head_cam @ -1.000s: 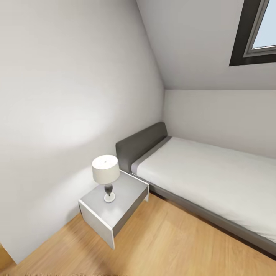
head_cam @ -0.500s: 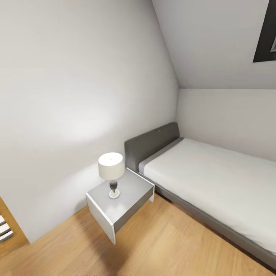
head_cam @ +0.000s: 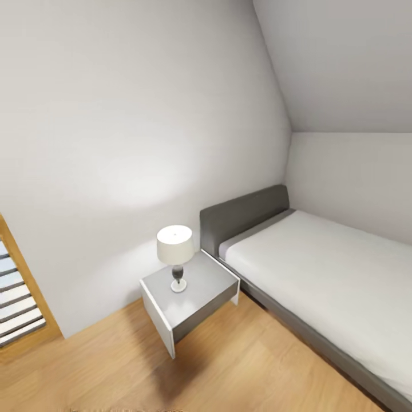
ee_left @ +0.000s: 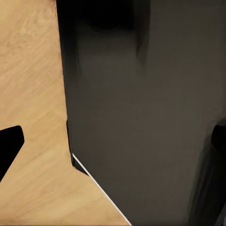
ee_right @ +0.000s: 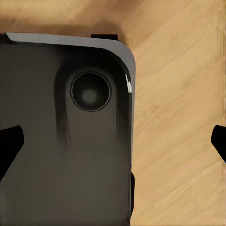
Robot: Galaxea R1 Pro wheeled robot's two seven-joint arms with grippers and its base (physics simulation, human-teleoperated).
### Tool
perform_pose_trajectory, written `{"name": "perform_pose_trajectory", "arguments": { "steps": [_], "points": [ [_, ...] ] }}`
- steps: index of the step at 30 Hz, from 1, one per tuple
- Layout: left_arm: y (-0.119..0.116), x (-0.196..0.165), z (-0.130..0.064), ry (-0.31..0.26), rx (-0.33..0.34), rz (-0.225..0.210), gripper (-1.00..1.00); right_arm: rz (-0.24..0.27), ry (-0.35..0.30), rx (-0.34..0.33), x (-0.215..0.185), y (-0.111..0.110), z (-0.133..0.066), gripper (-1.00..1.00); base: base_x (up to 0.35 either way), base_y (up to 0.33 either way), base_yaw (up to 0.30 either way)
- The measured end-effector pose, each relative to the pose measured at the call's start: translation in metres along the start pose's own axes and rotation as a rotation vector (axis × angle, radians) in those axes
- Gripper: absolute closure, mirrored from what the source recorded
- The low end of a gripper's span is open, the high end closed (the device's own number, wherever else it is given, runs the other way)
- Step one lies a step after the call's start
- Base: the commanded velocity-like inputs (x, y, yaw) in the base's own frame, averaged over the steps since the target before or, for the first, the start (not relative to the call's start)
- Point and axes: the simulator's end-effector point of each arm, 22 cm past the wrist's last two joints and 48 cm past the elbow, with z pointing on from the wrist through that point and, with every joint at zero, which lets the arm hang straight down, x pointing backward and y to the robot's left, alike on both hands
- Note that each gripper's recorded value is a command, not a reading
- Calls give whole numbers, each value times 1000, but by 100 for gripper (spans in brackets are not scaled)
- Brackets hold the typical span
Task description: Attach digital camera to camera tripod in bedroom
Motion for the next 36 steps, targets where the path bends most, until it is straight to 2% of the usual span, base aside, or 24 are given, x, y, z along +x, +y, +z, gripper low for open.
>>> {"name": "perform_pose_trajectory", "arguments": {
  "steps": [9, 36],
  "points": [
    [0, 0, 0, 0, 0, 0, -100, 0, -1, 1, 0, 0, 0, -100, 1, -198, 285],
    [0, 0, 0, 2, 0, 1, -100, 0, -1, 1, 0, 0, 0, -100, 41, -7, 285]
  ]
}}
